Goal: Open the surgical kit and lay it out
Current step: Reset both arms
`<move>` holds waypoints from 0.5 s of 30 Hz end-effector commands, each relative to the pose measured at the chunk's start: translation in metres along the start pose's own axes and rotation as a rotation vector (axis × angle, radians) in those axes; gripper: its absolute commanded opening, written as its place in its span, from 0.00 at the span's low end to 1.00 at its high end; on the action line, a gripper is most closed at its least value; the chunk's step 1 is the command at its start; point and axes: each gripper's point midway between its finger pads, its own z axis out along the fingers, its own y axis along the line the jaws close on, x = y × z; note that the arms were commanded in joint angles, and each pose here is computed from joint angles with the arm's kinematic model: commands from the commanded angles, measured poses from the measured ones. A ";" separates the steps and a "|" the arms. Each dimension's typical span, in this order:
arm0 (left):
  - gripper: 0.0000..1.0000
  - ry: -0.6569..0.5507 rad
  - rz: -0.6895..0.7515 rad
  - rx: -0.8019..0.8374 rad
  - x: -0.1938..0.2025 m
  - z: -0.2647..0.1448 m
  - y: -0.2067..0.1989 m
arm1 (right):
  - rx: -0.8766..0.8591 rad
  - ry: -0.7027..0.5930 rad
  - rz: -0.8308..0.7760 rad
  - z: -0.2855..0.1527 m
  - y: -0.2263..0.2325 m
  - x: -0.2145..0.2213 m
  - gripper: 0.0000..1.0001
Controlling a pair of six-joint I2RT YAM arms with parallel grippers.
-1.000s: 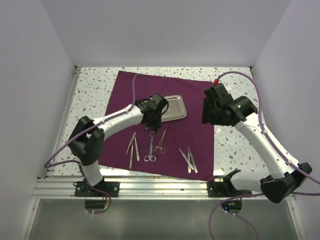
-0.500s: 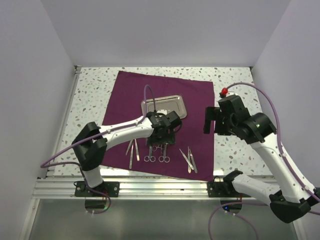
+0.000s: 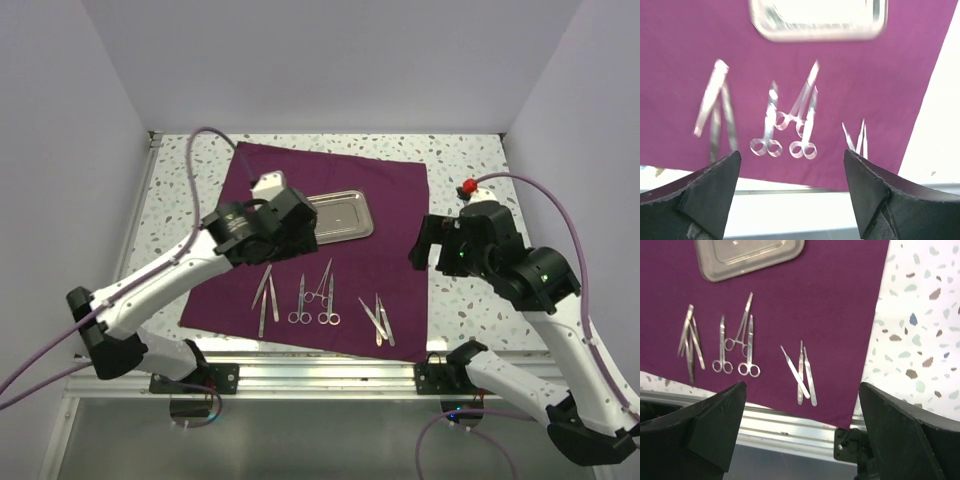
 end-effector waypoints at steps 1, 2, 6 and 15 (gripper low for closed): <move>0.87 -0.071 0.015 -0.080 -0.028 -0.003 0.049 | -0.090 -0.162 0.036 -0.022 0.010 -0.028 0.98; 0.87 -0.091 0.014 -0.079 -0.042 -0.006 0.061 | -0.096 -0.177 0.038 -0.024 0.010 -0.030 0.99; 0.88 -0.172 0.045 -0.069 -0.079 -0.011 0.077 | -0.088 -0.182 0.056 -0.022 0.011 -0.032 0.98; 0.92 -0.262 0.117 -0.133 -0.132 0.008 0.119 | -0.059 -0.209 0.091 -0.015 0.009 -0.039 0.98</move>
